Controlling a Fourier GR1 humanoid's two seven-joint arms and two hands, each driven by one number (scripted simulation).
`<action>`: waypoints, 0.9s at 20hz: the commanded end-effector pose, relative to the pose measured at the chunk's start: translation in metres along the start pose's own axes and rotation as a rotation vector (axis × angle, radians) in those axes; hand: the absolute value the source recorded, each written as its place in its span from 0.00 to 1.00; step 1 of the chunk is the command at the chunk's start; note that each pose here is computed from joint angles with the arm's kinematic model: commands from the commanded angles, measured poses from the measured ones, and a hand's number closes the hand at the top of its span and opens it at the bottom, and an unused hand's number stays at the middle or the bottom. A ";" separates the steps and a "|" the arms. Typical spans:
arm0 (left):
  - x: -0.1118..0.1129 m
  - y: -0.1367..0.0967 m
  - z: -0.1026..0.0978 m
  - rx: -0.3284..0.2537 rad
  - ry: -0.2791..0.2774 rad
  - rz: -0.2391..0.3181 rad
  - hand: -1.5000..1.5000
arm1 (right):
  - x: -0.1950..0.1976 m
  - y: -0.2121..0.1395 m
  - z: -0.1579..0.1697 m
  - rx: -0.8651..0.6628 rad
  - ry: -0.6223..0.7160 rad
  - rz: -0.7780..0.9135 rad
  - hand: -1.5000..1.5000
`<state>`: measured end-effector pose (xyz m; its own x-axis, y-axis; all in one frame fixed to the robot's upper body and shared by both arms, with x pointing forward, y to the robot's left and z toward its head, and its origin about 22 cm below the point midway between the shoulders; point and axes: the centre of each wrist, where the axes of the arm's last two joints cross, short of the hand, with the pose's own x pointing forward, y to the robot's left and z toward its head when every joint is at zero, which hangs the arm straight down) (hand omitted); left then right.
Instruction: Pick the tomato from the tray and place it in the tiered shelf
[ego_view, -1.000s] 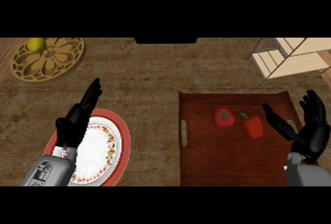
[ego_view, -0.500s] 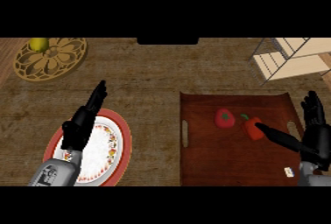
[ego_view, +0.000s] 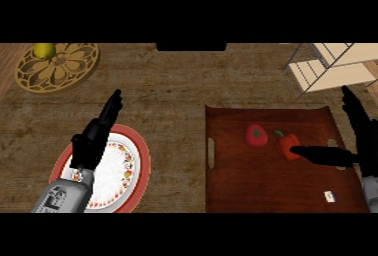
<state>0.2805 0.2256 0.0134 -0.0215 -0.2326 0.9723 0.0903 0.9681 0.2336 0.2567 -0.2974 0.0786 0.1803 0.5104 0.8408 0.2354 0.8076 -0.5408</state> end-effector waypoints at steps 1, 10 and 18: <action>-0.002 0.002 0.000 -0.010 -0.001 -0.002 0.50 | 0.033 0.002 0.004 0.128 0.073 0.190 0.00; -0.003 0.006 0.003 -0.006 -0.006 0.003 0.50 | 0.099 0.023 0.021 0.187 0.197 0.409 0.00; 0.006 -0.001 0.012 0.007 -0.001 0.015 0.50 | 0.097 0.054 0.043 0.162 0.172 0.400 0.00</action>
<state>0.2782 0.2283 0.0168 -0.0211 -0.2347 0.9718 0.0912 0.9675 0.2356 0.2541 -0.2056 0.1396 0.3448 0.7482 0.5669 -0.0427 0.6158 -0.7867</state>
